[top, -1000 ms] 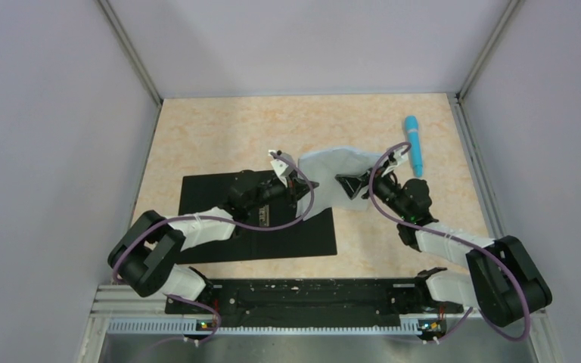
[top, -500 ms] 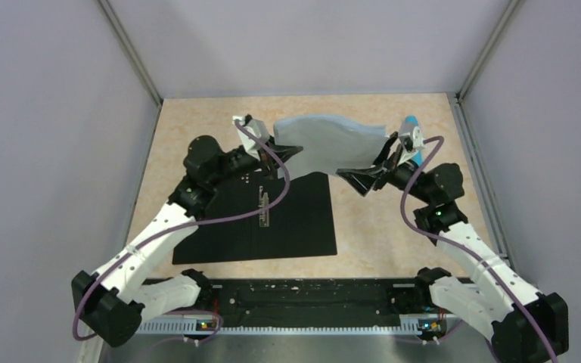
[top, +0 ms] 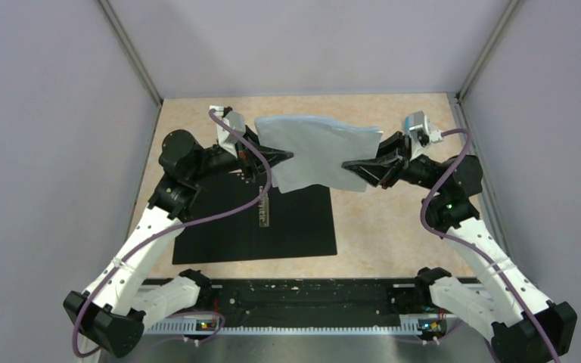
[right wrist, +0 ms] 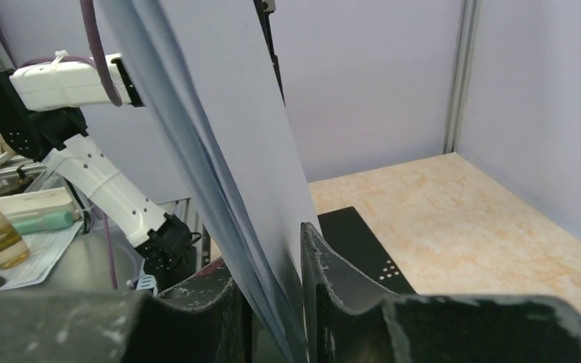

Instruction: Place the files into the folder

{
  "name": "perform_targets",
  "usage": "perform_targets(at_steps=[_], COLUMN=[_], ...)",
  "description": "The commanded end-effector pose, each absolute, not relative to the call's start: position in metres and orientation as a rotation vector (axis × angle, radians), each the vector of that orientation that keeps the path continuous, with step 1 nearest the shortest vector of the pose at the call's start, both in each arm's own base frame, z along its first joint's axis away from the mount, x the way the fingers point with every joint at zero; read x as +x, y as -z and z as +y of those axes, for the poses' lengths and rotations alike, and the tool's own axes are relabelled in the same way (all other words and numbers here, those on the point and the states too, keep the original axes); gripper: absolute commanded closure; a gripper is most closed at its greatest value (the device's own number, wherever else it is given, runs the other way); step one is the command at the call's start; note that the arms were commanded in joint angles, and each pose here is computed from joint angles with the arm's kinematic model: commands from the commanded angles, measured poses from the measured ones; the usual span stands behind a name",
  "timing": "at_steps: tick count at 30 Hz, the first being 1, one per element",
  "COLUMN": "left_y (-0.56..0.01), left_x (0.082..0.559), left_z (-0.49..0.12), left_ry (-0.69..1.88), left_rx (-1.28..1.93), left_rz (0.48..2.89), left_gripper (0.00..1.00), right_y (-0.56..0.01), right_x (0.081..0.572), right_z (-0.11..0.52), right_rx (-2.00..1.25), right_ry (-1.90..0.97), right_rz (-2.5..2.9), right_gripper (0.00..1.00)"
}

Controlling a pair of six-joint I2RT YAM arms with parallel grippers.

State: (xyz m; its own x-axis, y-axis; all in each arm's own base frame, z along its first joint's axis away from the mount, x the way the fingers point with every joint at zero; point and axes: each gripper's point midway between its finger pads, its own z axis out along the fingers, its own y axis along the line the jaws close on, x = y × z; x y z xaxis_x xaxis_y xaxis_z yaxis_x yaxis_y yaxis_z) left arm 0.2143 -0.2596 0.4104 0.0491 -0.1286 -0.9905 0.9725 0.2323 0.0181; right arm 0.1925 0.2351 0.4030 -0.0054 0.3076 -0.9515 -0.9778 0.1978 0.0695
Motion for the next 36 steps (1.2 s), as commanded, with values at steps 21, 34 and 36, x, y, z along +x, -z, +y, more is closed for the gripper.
perform_targets(at_steps=[21,34,36], left_y=[-0.338,-0.126,-0.106], left_x=[0.281,0.329,0.330], left_z=[-0.273,-0.255,-0.251], left_ry=[1.257,0.968,0.928], left_rx=[0.463,-0.043,-0.076], left_rz=[1.767,2.563,2.603], left_gripper=[1.00,1.00,1.00], right_y=[-0.304,-0.147,-0.127], right_x=[0.272,0.295,0.298], right_z=[0.230,0.275,0.281], right_rx=[-0.223,-0.091,-0.086], right_ry=[-0.979,-0.938,-0.941], right_rz=[1.777,2.252,2.288], right_gripper=[1.00,1.00,1.00])
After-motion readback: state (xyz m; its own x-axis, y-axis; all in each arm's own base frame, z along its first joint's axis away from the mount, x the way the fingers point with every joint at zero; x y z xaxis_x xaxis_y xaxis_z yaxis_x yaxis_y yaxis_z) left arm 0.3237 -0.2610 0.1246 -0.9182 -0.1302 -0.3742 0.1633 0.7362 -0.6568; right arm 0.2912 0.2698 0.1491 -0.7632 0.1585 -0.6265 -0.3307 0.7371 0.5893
